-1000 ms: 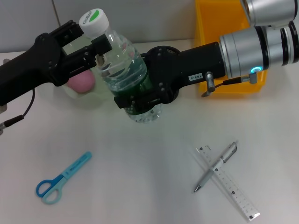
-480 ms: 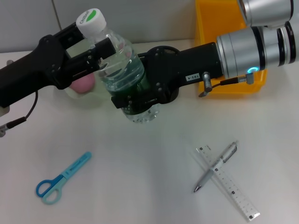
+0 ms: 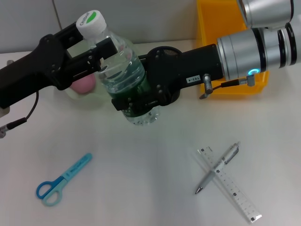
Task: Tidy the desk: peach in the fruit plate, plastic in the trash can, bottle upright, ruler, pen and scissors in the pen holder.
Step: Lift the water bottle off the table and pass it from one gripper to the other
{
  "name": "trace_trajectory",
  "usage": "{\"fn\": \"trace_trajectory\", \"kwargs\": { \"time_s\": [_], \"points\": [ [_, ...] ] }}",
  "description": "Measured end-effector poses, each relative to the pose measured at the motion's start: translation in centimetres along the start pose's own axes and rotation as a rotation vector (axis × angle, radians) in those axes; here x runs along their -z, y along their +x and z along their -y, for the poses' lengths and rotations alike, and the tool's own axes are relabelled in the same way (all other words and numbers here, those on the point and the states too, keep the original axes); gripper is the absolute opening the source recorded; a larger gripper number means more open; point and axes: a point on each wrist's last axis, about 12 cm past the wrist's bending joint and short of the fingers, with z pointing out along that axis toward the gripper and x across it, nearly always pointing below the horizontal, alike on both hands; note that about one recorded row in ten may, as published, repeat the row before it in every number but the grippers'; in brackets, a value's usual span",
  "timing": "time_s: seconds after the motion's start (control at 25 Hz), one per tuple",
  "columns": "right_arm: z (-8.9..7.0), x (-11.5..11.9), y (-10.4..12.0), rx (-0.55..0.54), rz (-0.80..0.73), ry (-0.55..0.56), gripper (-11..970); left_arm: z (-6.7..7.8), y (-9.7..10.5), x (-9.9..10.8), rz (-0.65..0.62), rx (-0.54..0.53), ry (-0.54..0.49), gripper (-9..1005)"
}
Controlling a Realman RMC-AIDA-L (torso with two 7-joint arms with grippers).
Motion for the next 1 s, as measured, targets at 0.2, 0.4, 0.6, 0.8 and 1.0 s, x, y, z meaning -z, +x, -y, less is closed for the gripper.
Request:
{"fn": "trace_trajectory", "kwargs": {
  "time_s": [0.2,0.4,0.6,0.8,1.0],
  "points": [
    [-0.01,-0.02,0.00,0.000,0.001,0.000,761,0.01,-0.04,-0.03,0.008,0.002,0.001,746],
    [-0.02,-0.03,0.00,0.002,0.000,-0.001,761,0.02,0.02,-0.02,0.009,0.005,0.001,745],
    [-0.05,-0.04,0.00,0.010,0.000,-0.004,760,0.02,0.02,0.00,0.009,0.006,0.000,743],
    [-0.08,-0.06,0.01,0.012,-0.001,-0.006,760,-0.01,0.04,0.01,0.008,0.006,-0.003,741],
    [-0.06,-0.06,0.01,0.012,-0.002,-0.004,760,-0.02,0.02,0.02,0.009,0.005,-0.004,740]
  ]
}}
